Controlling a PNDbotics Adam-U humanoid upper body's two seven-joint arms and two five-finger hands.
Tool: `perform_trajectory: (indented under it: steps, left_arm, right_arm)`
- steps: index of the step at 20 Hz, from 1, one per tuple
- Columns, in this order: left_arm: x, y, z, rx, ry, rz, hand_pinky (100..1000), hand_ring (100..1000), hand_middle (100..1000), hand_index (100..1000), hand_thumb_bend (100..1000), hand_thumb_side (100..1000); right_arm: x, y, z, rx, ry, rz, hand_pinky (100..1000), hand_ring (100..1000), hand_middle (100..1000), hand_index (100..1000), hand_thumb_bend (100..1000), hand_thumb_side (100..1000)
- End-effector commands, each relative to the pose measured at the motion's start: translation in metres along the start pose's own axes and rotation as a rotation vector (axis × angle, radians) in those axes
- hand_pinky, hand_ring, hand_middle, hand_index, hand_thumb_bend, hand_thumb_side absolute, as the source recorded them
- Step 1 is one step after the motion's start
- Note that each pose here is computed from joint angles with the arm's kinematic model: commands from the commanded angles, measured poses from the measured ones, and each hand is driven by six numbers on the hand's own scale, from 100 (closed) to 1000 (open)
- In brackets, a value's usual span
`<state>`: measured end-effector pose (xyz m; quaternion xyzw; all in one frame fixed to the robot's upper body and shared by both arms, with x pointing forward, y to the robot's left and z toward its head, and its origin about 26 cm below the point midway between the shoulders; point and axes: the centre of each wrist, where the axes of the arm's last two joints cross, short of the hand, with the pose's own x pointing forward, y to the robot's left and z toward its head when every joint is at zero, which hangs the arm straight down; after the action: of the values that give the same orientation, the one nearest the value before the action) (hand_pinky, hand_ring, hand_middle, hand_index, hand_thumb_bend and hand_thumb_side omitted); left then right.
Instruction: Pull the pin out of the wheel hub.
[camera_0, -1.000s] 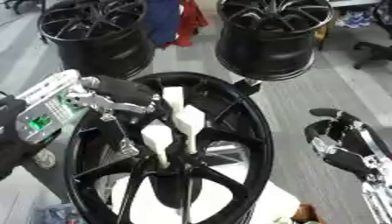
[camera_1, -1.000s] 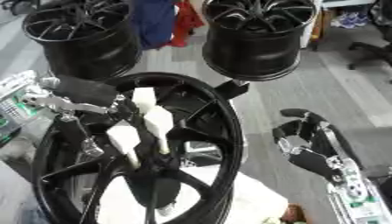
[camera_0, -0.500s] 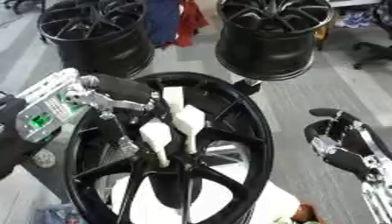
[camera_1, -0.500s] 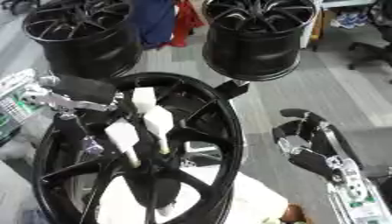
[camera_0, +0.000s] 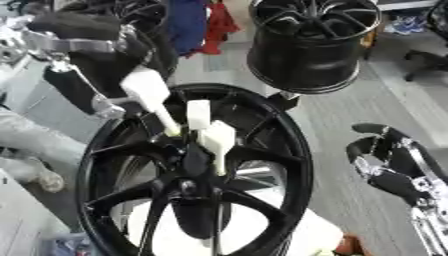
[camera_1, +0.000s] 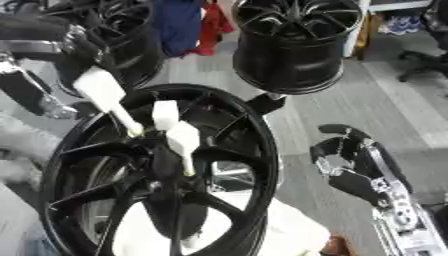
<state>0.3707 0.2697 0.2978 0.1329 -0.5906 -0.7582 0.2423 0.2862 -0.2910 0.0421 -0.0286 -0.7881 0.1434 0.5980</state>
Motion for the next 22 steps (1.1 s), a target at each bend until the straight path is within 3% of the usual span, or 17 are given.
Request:
perform_trajectory:
  steps: [1, 4, 9, 14, 16, 18, 21, 22]
  left_arm:
    - [-0.015, 0.015, 0.054, -0.038, 0.104, -0.044, 466, 466, 465, 646, 129, 112]
    - [-0.042, -0.010, 0.093, -0.001, 0.280, 0.078, 474, 472, 474, 659, 172, 123]
    - [-0.090, -0.077, 0.143, 0.042, 0.594, 0.287, 484, 482, 487, 674, 197, 138]
    - [-0.116, -0.142, 0.170, -0.001, 0.812, 0.410, 552, 544, 549, 729, 262, 192]
    - [-0.121, -0.166, 0.174, -0.012, 0.867, 0.436, 630, 629, 635, 802, 295, 227]
    - [-0.124, -0.187, 0.175, 0.007, 0.919, 0.444, 679, 696, 708, 850, 365, 290]
    - [-0.124, -0.217, 0.172, 0.094, 0.997, 0.432, 714, 764, 813, 908, 566, 528]
    - [-0.123, -0.227, 0.170, 0.117, 1.012, 0.433, 725, 777, 832, 918, 596, 567]
  right_arm:
    - [0.004, -0.007, -0.002, -0.010, -0.011, 0.018, 647, 640, 754, 722, 263, 100]
    - [0.005, -0.007, -0.002, -0.014, -0.014, 0.019, 647, 640, 754, 722, 263, 100]
    - [0.005, -0.007, -0.003, -0.020, -0.017, 0.017, 647, 640, 754, 722, 262, 100]
    - [0.005, -0.007, -0.003, -0.022, -0.017, 0.014, 647, 640, 754, 722, 261, 100]
    - [0.005, -0.007, -0.002, -0.025, -0.016, 0.014, 647, 640, 754, 722, 259, 100]
    - [0.005, -0.007, -0.002, -0.027, -0.016, 0.013, 647, 640, 754, 722, 259, 100]
    - [0.005, -0.006, -0.003, -0.027, -0.017, 0.010, 646, 640, 754, 722, 258, 100]
    - [0.005, -0.006, -0.003, -0.027, -0.017, 0.009, 646, 640, 754, 722, 258, 100]
